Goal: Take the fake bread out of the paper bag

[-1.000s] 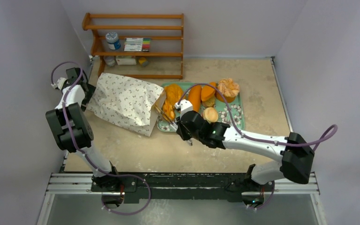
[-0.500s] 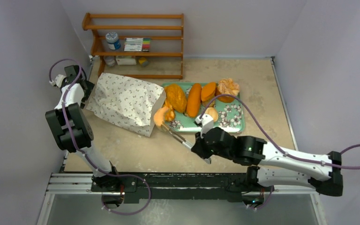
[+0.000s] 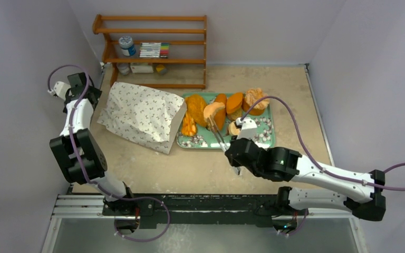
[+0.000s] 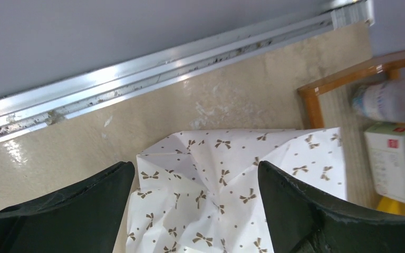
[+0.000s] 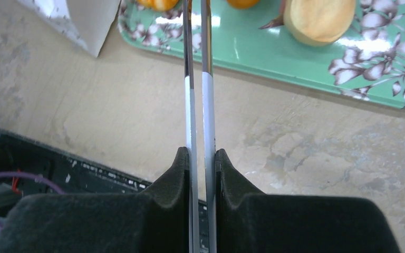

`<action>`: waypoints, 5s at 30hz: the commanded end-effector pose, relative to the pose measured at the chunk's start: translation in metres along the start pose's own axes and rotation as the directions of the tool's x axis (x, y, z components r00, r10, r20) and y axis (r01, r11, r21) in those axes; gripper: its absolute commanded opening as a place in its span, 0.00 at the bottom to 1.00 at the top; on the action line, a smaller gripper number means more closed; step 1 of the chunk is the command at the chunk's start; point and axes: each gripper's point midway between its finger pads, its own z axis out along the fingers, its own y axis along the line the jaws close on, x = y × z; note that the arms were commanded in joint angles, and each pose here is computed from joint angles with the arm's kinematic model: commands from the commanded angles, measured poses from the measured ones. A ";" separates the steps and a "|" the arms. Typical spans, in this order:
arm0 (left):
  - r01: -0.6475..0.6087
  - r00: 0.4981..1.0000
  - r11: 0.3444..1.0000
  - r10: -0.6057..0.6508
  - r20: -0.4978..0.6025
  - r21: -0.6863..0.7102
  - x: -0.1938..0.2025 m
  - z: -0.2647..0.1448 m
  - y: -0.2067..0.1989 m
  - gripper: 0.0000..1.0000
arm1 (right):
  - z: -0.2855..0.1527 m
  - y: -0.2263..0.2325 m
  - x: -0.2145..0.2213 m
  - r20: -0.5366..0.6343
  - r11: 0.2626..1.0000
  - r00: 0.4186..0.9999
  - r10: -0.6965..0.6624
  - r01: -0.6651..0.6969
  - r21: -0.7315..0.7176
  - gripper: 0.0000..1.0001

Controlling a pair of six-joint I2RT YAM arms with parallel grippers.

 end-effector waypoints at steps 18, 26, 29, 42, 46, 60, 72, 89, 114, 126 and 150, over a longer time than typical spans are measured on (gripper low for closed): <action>-0.212 0.957 0.909 0.118 0.266 0.359 0.003 -0.158 -0.089 0.89 | 0.090 -0.007 -0.042 0.079 0.987 0.986 0.148 -0.151 0.045 0.15; -0.319 0.942 0.867 0.245 0.232 0.382 0.057 -0.154 -0.083 0.88 | 0.100 -0.016 -0.014 -0.002 0.979 0.984 0.178 -0.177 0.101 0.38; -0.338 0.937 0.857 0.268 0.223 0.389 0.069 -0.152 -0.081 0.88 | 0.102 -0.019 -0.008 -0.013 0.974 0.981 0.192 -0.189 0.124 0.39; -0.363 0.930 0.863 0.311 0.196 0.352 0.097 -0.128 -0.071 0.88 | 0.070 -0.007 -0.062 0.146 0.980 0.976 0.161 -0.176 0.096 0.34; -0.365 0.929 0.867 0.312 0.202 0.340 0.096 -0.126 -0.071 0.88 | 0.061 -0.007 -0.070 0.174 0.982 0.973 0.153 -0.169 0.082 0.31; -0.373 0.923 0.874 0.318 0.215 0.312 0.090 -0.125 -0.070 0.88 | 0.026 0.032 -0.091 0.245 0.995 0.964 0.100 -0.100 -0.011 0.23; -0.327 0.935 0.911 0.272 0.228 0.252 0.056 -0.120 -0.052 0.89 | 0.040 0.102 -0.118 0.312 0.986 0.950 0.024 0.029 -0.165 0.07; -0.100 0.962 0.978 0.048 0.268 0.184 0.009 -0.116 -0.005 0.88 | 0.185 0.270 -0.129 0.387 0.908 0.909 -0.151 0.283 -0.310 0.07; -0.133 0.962 0.969 0.076 0.262 0.208 0.014 -0.124 0.005 0.88 | 0.239 0.249 -0.114 0.357 0.917 0.915 -0.189 0.294 -0.269 0.65; -0.166 0.923 0.849 -0.046 0.383 0.502 -0.050 -0.208 -0.060 0.86 | 0.145 0.076 -0.274 0.529 0.989 0.837 -0.137 0.088 0.117 0.65; -0.436 0.785 0.745 0.041 0.618 0.505 -0.001 -0.214 -0.046 0.87 | 0.060 -0.244 -0.190 0.580 0.602 0.807 0.111 -0.519 0.606 1.00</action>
